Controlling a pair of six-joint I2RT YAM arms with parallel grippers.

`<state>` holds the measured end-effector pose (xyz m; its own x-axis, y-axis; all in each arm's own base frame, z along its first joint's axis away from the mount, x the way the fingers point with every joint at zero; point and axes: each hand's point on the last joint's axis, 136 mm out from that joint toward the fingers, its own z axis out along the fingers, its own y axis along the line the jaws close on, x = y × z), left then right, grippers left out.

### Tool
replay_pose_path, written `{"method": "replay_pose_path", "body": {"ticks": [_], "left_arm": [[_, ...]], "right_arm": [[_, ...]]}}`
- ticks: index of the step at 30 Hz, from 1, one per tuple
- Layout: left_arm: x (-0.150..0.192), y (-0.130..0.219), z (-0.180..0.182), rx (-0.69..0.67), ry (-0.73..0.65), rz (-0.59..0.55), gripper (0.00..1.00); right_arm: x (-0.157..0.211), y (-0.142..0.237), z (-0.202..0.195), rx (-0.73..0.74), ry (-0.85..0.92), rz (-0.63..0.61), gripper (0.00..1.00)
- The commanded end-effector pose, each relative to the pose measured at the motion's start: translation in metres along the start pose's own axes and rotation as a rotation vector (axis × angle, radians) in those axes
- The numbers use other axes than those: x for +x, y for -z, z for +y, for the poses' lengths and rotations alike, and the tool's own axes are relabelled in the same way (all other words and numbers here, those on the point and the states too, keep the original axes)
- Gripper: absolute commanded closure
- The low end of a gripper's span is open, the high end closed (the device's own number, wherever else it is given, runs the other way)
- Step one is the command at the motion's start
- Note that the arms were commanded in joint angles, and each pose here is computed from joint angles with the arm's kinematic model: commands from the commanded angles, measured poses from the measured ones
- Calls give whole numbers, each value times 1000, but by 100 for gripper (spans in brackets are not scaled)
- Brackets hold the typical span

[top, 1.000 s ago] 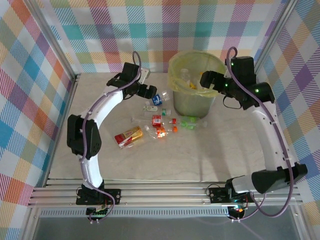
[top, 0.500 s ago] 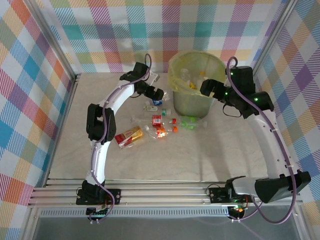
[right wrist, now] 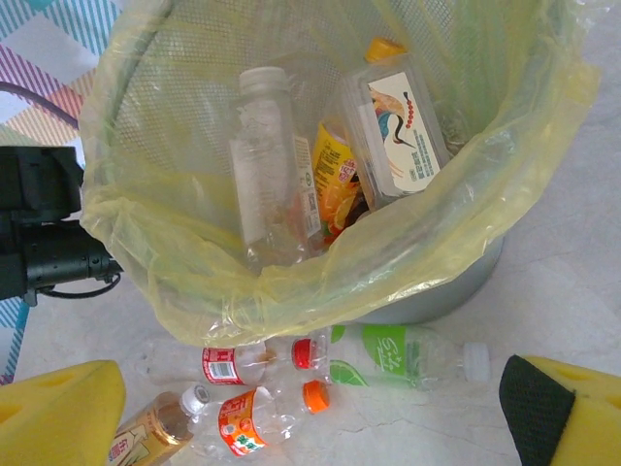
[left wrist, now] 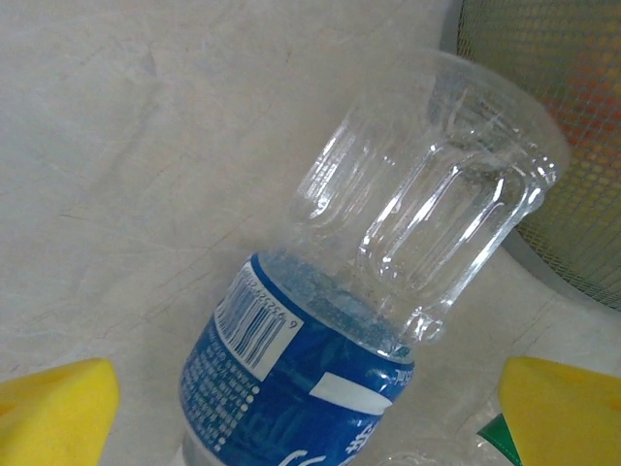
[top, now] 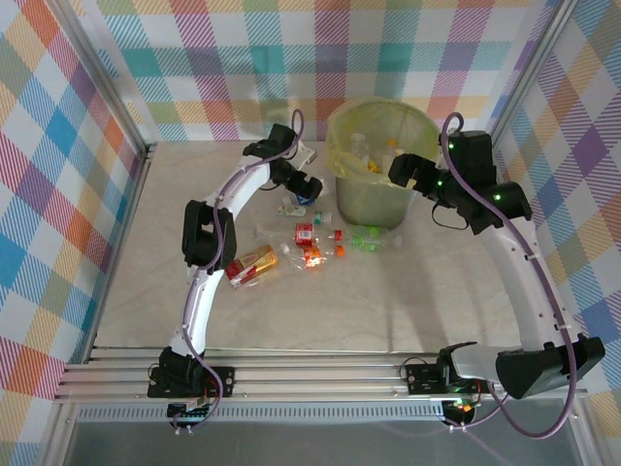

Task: Put the plastic bottles in the bin

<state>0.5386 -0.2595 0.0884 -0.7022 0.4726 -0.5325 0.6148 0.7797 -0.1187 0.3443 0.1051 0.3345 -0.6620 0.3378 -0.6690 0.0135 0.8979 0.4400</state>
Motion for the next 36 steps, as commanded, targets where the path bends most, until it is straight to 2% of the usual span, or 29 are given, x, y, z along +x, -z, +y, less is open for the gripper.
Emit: {"method": "replay_pose_path", "body": {"ticks": [1, 14, 22, 32, 36], "left_arm": [[2, -5, -6, 13, -34, 24, 0], [2, -27, 13, -92, -1, 47, 0], [10, -37, 31, -186, 19, 74, 5], [12, -35, 53, -255, 52, 71, 35], [4, -21, 63, -284, 68, 45, 40]], "right_arm": [[-2, 4, 5, -23, -6, -25, 0], [0, 1, 3, -18, -8, -18, 0], [1, -2, 2, -15, -10, -15, 0], [1, -6, 2, -18, -11, -13, 0], [2, -8, 3, -26, -11, -8, 0]]}}
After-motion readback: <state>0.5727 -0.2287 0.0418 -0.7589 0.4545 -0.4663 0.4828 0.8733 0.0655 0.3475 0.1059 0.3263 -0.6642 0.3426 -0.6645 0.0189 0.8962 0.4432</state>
